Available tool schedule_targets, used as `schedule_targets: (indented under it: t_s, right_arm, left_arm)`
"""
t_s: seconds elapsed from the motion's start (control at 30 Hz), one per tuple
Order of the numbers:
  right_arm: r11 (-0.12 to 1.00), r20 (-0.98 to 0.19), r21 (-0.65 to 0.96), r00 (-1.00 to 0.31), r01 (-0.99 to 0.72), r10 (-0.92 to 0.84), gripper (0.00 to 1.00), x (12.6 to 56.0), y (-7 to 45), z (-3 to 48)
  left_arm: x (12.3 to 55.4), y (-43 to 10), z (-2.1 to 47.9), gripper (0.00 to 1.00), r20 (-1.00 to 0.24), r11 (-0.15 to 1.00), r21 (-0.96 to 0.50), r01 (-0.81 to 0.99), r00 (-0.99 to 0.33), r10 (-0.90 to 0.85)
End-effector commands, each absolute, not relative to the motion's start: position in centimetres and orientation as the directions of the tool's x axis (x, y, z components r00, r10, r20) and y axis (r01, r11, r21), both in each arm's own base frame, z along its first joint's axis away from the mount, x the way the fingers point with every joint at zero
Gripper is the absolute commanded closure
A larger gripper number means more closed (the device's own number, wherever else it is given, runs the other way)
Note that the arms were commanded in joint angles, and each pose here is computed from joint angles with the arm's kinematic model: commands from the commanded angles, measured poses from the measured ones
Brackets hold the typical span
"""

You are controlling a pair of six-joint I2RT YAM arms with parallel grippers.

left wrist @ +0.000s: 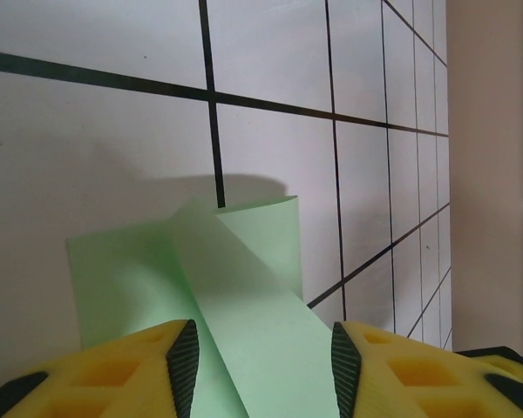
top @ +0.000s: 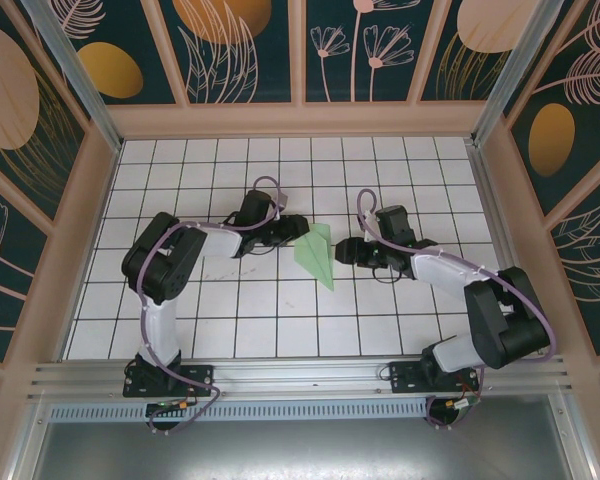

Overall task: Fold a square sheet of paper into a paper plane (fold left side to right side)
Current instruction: Fourth fold the wing at the center of the table.

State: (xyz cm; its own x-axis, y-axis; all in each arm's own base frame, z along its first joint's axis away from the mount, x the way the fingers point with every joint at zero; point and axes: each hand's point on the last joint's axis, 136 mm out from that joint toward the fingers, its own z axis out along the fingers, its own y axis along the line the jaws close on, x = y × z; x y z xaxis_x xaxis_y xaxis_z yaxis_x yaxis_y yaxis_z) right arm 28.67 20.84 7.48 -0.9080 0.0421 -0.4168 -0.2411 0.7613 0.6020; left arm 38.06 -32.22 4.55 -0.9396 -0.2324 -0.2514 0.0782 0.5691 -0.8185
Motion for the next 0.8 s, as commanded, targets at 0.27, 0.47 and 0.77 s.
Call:
schedule_targets:
  t_s: [0.27,0.47,0.77]
  right_arm:
    - [0.77,-0.433,0.589,-0.9,-0.245,0.044,0.45,28.0,20.4,8.0]
    - [0.773,-0.435,0.587,-0.899,-0.243,0.047,0.45,27.9,20.2,8.0]
    - [0.707,-0.422,0.665,-0.902,-0.242,0.089,0.45,28.3,21.6,8.8]
  left_arm:
    - [38.1,-33.5,2.9,0.53,-0.198,0.582,-0.812,0.038,-0.957,-0.213]
    - [38.5,-34.4,3.2,0.5,-0.199,0.577,-0.815,0.051,-0.96,-0.196]
    - [38.7,-34.0,4.4,0.49,-0.232,0.592,-0.803,0.064,-0.949,-0.212]
